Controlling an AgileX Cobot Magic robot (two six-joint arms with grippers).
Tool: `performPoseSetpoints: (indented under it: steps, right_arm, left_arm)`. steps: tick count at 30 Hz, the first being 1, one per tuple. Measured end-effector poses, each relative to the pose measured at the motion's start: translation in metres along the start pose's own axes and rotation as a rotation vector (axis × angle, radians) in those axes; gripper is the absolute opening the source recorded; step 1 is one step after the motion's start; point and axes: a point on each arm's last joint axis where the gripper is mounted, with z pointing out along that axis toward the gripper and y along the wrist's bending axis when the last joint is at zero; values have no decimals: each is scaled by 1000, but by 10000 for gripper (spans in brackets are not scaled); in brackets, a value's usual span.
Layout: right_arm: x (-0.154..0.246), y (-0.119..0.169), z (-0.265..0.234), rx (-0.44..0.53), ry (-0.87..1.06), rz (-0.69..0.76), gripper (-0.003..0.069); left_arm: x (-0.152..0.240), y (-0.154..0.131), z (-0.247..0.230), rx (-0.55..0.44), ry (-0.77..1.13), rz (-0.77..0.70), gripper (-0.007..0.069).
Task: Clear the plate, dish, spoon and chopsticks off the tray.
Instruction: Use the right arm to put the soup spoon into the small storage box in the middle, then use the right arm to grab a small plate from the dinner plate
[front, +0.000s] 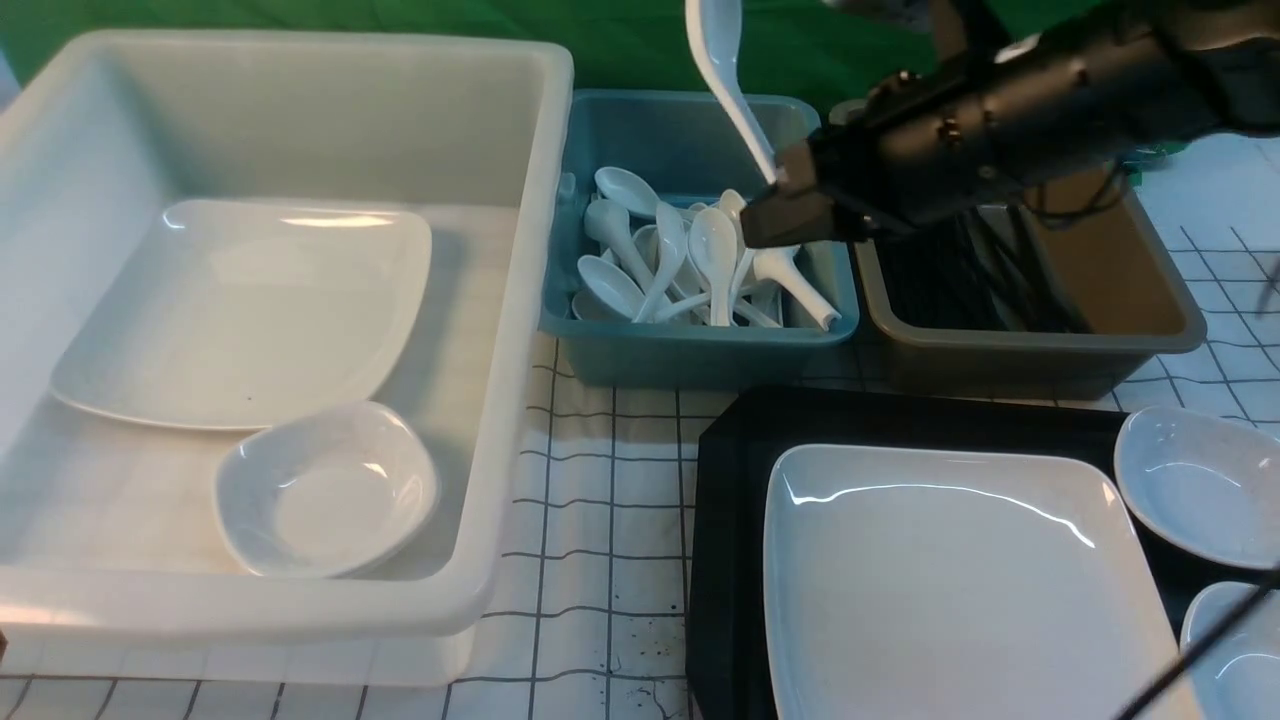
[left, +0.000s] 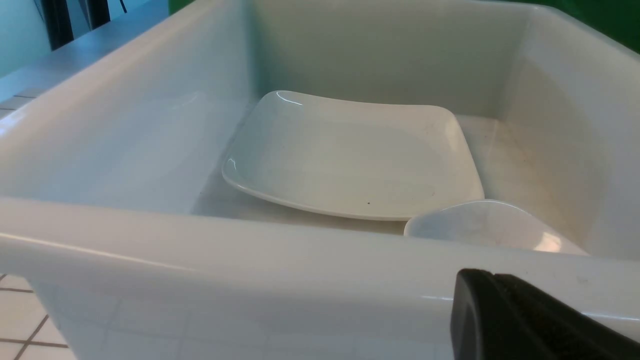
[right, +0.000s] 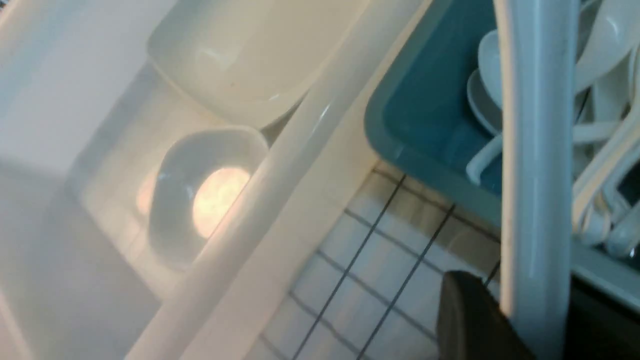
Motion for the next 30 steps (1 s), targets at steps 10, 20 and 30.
performPoseSetpoints:
  steps: [10,20,30]
  right_arm:
    - [-11,-70,87,184,-14,34,268]
    - [-25,-53,60,145,11,47,364]
    - [-41,18,-58,72,139,-173,30]
  left_arm:
    - [0,0,0,0,0,0,5]
    - [0,0,0,0,0,0,5]
    - [0,0,0,0,0,0,5]
